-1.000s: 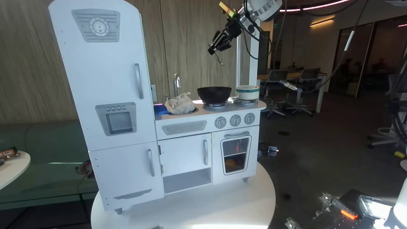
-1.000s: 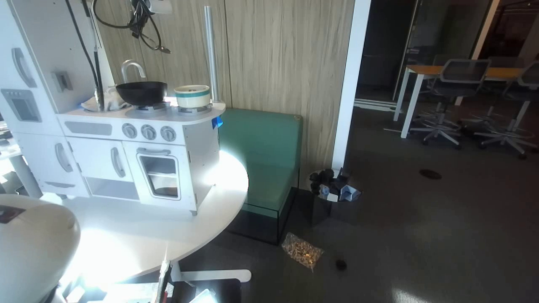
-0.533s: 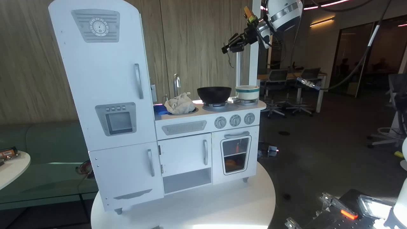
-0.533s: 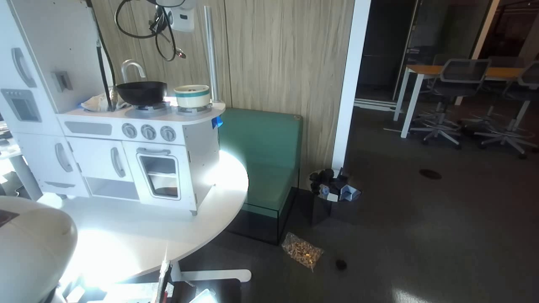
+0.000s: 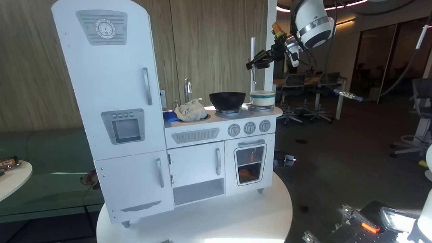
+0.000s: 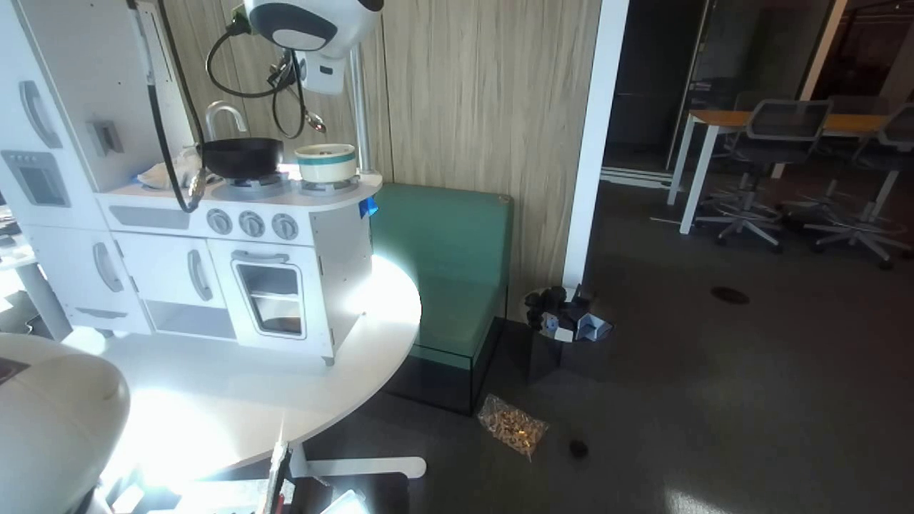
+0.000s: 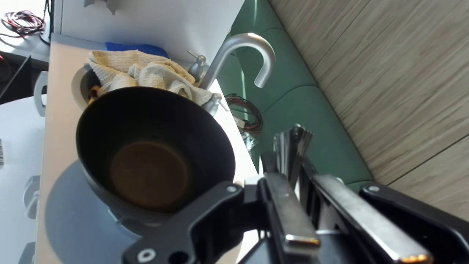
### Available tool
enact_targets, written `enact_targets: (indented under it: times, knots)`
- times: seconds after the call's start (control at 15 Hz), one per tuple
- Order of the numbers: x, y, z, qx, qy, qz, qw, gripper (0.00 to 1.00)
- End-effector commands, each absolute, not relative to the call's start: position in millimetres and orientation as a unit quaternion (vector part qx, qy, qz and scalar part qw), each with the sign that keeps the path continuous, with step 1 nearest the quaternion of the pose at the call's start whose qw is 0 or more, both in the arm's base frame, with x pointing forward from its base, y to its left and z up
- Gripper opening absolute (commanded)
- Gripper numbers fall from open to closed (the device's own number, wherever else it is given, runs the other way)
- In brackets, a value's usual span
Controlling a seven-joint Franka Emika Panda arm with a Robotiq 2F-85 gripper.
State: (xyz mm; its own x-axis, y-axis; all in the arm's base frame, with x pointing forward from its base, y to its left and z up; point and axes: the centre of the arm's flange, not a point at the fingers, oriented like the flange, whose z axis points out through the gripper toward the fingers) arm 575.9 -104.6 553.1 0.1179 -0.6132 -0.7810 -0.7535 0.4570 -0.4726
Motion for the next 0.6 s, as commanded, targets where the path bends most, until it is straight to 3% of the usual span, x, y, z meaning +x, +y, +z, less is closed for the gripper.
enact_targets:
  times: [0.0,0.53]
  knots:
    - [557,-110,539,-0.495,0.677,0.068,0.541,0.08]
    - [562,-112,507,-0.494,0.700,0.085,0.510,0.08]
